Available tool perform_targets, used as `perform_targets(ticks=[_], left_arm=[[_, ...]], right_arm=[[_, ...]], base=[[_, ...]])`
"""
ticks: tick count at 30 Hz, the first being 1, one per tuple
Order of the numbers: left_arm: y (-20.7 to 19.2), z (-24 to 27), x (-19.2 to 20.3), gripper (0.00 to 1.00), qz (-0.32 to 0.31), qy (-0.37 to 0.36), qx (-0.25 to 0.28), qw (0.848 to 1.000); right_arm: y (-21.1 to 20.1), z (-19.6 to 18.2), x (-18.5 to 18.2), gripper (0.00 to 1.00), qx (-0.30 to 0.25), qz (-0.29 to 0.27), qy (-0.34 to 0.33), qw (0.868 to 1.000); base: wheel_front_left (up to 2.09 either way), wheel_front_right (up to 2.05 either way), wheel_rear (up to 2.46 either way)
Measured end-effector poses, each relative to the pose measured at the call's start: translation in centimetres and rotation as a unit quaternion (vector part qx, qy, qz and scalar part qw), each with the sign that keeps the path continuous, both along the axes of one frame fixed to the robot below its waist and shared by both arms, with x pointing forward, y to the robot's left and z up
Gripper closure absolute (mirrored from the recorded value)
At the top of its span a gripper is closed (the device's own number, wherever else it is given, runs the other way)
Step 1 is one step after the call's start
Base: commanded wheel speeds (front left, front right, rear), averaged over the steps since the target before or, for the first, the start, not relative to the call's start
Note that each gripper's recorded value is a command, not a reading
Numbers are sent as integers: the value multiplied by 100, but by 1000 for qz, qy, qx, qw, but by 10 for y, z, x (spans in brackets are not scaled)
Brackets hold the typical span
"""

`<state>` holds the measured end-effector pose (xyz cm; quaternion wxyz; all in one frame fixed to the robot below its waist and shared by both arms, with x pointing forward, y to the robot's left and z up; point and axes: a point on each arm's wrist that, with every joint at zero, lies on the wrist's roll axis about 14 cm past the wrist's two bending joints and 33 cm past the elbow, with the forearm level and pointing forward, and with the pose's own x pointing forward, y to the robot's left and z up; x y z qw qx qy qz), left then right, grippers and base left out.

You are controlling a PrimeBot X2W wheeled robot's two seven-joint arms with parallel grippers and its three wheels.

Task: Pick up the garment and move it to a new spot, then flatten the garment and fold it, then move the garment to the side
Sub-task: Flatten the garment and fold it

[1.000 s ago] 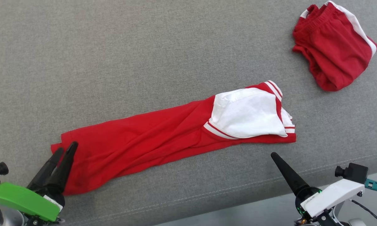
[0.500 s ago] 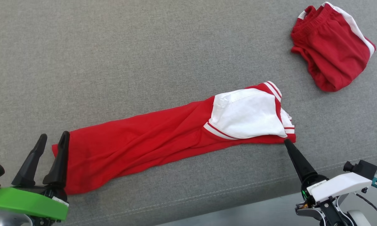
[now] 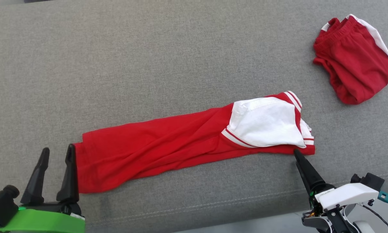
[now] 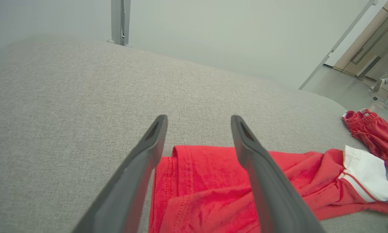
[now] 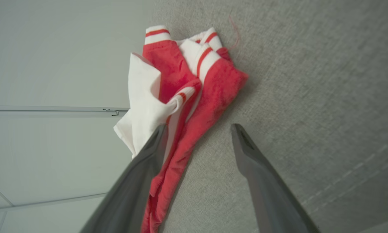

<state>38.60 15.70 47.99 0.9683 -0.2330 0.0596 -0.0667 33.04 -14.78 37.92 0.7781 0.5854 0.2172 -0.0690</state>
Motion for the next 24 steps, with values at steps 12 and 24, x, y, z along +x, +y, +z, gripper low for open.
perform_targets(ticks=[12, 24], left_arm=[[8, 10, -18, 0, 34, -23, 23, 999], [7, 15, -29, 0, 48, -29, 17, 998]], right_arm=[[19, 3, 5, 0, 14, 26, -9, 1000], [16, 10, 14, 0, 30, 1, -22, 999]], base=[[0, 0, 0], [0, 0, 0]])
